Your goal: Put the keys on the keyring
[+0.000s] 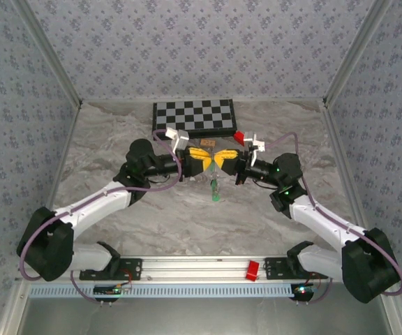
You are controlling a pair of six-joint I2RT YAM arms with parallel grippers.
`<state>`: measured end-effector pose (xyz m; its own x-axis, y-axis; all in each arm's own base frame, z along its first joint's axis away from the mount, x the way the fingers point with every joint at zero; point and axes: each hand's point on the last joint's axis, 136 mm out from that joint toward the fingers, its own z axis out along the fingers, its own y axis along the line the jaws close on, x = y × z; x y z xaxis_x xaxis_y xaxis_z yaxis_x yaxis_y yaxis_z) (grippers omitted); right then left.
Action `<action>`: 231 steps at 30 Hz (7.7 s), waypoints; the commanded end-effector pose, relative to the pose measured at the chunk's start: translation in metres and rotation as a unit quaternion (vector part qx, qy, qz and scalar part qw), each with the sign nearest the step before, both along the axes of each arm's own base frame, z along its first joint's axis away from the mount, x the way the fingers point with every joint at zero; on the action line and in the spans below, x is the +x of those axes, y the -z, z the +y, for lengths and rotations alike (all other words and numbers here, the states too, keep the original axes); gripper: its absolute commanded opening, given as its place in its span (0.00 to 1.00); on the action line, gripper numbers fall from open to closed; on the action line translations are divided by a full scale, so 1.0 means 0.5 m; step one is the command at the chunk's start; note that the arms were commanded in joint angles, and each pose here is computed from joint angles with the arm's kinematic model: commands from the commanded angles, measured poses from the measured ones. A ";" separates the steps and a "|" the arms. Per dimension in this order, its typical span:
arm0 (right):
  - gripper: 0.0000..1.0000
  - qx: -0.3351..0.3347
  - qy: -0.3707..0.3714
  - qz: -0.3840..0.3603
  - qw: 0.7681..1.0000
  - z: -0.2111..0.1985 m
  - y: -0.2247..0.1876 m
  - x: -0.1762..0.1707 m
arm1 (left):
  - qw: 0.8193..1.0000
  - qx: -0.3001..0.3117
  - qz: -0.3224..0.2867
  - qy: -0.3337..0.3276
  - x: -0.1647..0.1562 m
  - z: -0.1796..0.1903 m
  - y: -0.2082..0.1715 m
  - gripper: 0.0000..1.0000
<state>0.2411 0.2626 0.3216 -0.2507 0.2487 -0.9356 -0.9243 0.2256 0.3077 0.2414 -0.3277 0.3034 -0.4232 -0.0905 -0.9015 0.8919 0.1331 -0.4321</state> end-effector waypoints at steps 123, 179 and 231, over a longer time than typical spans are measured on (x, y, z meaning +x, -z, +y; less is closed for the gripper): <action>0.18 -0.310 -0.080 0.043 0.946 0.049 0.106 -0.075 | 0.981 0.128 -0.120 0.083 -0.098 0.032 0.037 0.00; 0.00 -0.249 -0.150 0.046 0.956 0.075 0.103 -0.116 | 0.982 0.108 -0.118 0.097 -0.110 0.031 0.023 0.09; 0.00 -0.095 -0.058 -0.053 0.992 0.029 -0.015 -0.077 | 0.990 0.078 -0.067 0.101 -0.098 0.020 0.045 0.10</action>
<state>0.2068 0.2807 0.3059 -0.2348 -0.0148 -0.9719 -0.9584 0.1702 0.2289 0.1976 -0.3150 0.2728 -0.3201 0.1282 -0.9387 0.9474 0.0395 -0.3177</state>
